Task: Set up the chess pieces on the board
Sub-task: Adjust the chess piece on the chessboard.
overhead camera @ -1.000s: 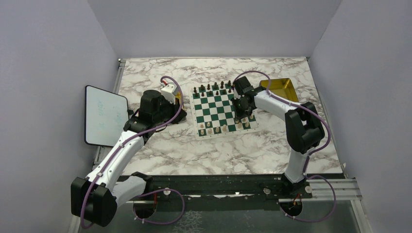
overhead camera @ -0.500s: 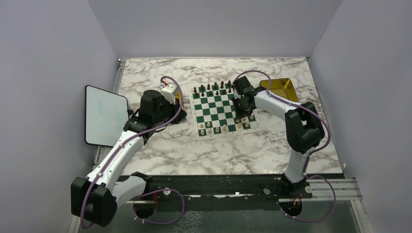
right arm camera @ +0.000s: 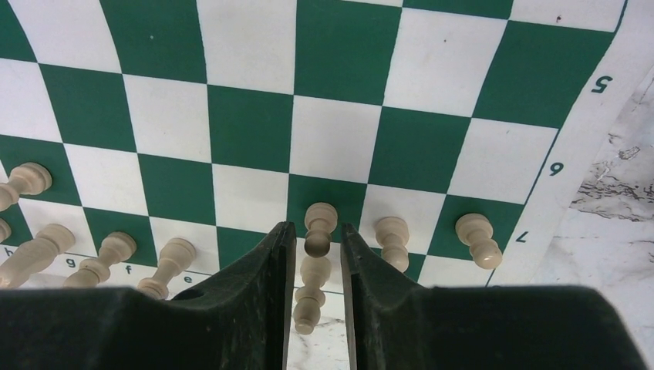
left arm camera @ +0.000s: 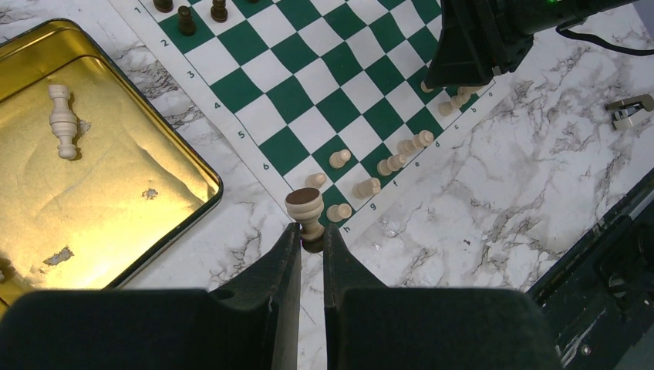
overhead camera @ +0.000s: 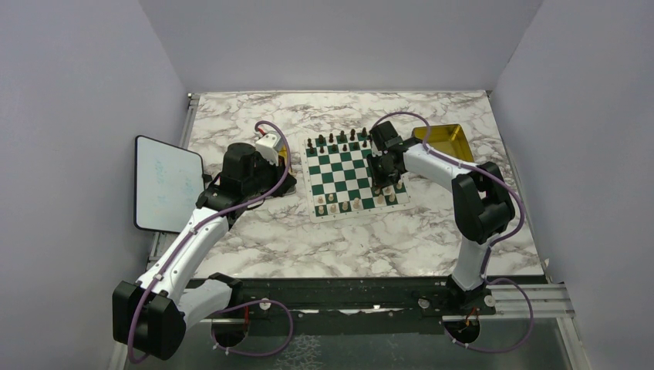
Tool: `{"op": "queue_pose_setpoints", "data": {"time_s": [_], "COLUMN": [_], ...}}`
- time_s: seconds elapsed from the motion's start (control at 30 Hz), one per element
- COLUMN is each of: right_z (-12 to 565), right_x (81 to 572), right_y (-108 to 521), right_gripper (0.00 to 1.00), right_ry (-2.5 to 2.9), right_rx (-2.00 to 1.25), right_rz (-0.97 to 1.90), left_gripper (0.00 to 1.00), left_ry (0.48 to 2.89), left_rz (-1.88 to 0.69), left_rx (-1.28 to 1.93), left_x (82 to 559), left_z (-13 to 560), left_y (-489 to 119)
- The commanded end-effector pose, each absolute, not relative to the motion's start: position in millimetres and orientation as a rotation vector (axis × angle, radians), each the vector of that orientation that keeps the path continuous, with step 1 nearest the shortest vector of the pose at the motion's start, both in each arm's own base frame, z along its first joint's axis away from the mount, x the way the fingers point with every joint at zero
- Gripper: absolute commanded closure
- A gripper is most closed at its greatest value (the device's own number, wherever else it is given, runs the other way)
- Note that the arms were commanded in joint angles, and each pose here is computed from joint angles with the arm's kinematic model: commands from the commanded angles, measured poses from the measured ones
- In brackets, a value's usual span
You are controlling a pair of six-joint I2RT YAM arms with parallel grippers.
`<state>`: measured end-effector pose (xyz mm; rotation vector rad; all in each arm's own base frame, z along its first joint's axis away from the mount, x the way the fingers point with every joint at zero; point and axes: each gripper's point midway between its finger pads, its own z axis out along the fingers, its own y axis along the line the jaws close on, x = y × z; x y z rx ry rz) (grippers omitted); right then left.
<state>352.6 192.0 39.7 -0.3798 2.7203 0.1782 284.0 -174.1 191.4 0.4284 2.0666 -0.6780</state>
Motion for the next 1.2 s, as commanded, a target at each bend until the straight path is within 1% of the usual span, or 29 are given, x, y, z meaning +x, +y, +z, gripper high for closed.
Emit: {"op": "queue_pose_setpoints", "data": {"time_s": [0.0,0.17,0.33,0.57,0.67,0.77,0.83,0.93,1.03,1.17], "right_z": [41,67,107,174,206,226,237,247,254,252], "right_x": [357,366,377,368,350,327,303,257,225,218], "right_y": [194,194,196,251,276,294,306,319,326,332], "right_gripper": [0.65,0.58,0.56,0.57,0.57,0.56,0.55,0.5,0.46,0.45], "right_ry": [2.71,2.653,2.554,2.183,1.932,1.675,1.457,1.081,0.771,0.714], "right_rx": [-0.358,-0.344,-0.39,-0.779,-0.974,-1.169,-1.314,-1.516,-1.596,-1.63], "right_rz": [0.191,0.179,0.195,0.579,0.736,0.772,0.765,0.749,0.68,0.655], "left_gripper": [1.0,1.0,1.0,1.0,1.0,1.0,1.0,1.0,1.0,1.0], "left_ry": [2.04,2.045,2.029,2.027,2.027,2.028,2.028,2.032,2.046,2.064], "left_rz": [-0.655,-0.705,-0.812,-1.035,-1.133,-1.215,-1.263,-1.328,-1.393,-1.468], "left_rx": [0.434,0.424,0.435,0.456,0.458,0.468,0.478,0.492,0.51,0.538], "left_x": [286,283,277,257,247,237,231,223,217,209], "left_z": [197,198,212,233,242,249,253,256,256,253], "left_y": [-172,-178,-191,-212,-220,-226,-228,-232,-236,-240]}}
